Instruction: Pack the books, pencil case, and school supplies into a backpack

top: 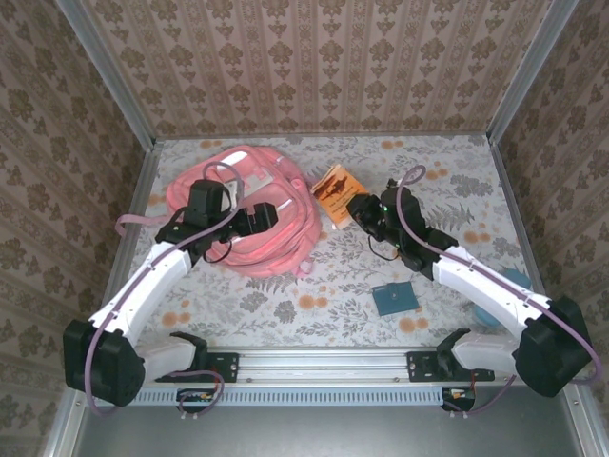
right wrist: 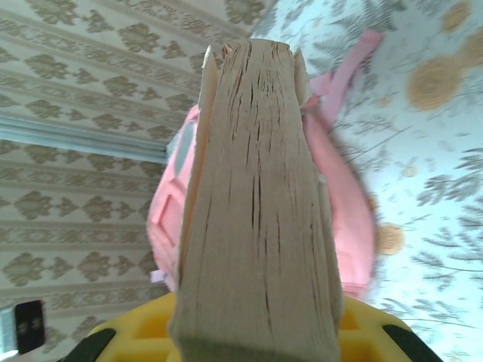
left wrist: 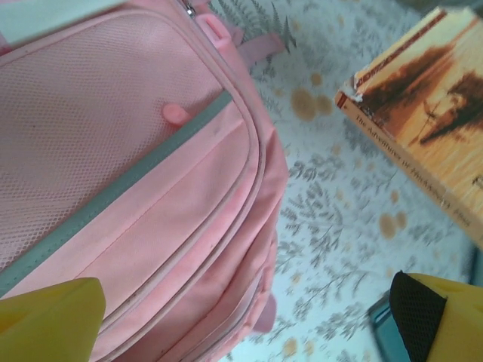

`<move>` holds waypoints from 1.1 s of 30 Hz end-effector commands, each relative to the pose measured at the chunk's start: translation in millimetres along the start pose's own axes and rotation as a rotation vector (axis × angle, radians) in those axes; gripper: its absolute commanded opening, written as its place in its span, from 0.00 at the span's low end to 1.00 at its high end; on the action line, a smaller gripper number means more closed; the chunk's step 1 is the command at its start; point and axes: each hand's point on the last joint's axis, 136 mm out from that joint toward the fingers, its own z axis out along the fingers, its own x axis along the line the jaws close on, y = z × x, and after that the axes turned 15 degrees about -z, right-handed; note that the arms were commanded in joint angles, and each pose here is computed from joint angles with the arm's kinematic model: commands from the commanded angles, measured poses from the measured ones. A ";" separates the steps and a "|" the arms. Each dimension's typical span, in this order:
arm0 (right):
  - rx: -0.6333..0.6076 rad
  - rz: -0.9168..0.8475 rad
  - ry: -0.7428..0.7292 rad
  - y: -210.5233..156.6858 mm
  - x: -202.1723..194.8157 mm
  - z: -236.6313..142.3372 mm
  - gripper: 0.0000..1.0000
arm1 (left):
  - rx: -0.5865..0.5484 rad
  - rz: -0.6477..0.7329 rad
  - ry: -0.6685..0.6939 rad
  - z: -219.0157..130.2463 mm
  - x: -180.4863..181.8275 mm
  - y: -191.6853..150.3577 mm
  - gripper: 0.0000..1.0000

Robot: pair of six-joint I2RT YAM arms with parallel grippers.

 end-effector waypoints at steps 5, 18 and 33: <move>-0.032 -0.048 -0.061 7.3 -17.2 -17.1 0.17 | 0.134 0.299 0.149 10.8 8.1 -25.4 1.00; 0.006 -0.007 -0.060 -3.6 -23.5 -12.2 0.16 | 0.250 0.549 0.432 63.8 28.9 -22.4 0.76; 0.047 0.012 -0.051 -14.8 -27.6 -3.4 0.16 | 0.382 0.591 0.585 94.2 61.5 -21.5 0.69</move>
